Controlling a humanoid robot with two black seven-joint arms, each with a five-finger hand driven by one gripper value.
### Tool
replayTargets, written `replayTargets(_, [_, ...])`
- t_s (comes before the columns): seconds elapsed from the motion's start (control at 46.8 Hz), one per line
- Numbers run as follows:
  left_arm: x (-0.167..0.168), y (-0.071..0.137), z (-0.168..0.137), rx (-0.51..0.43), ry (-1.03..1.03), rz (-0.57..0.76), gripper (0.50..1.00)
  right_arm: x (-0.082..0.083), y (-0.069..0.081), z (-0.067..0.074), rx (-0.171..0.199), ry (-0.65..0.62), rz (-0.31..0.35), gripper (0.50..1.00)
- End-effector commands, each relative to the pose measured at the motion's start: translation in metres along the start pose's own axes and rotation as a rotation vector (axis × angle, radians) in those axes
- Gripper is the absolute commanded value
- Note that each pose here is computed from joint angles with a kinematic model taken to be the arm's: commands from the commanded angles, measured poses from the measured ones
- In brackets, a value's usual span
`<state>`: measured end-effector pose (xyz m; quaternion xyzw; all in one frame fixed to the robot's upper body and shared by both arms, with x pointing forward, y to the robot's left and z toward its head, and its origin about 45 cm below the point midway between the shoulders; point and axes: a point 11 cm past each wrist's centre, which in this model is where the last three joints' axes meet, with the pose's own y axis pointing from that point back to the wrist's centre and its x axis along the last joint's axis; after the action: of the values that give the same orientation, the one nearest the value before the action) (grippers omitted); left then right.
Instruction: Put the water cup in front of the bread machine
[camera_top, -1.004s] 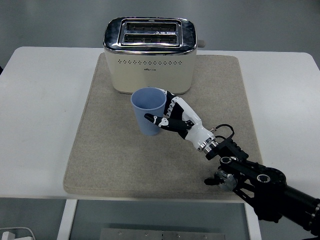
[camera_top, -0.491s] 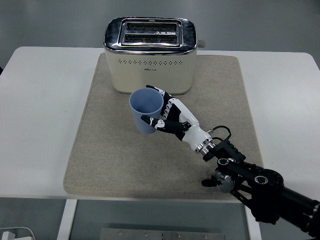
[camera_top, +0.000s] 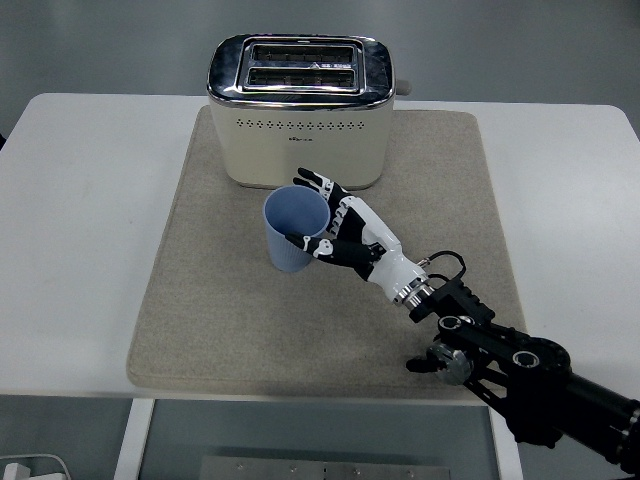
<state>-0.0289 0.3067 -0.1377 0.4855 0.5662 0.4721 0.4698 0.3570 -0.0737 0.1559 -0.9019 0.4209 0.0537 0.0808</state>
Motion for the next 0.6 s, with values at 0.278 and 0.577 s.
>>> replayTargets(0.278, [0.0, 0.0, 0.0, 0.0, 0.001, 0.0, 1.0, 0.019, 0.006, -0.005, -0.003, 0.027, 0.018, 0.915])
replayTargets(0.577, [0.0, 0.0, 0.0, 0.0, 0.0, 0.0, 1.0, 0.05, 0.019, -0.014, -0.012, 0.062, 0.051, 0.915])
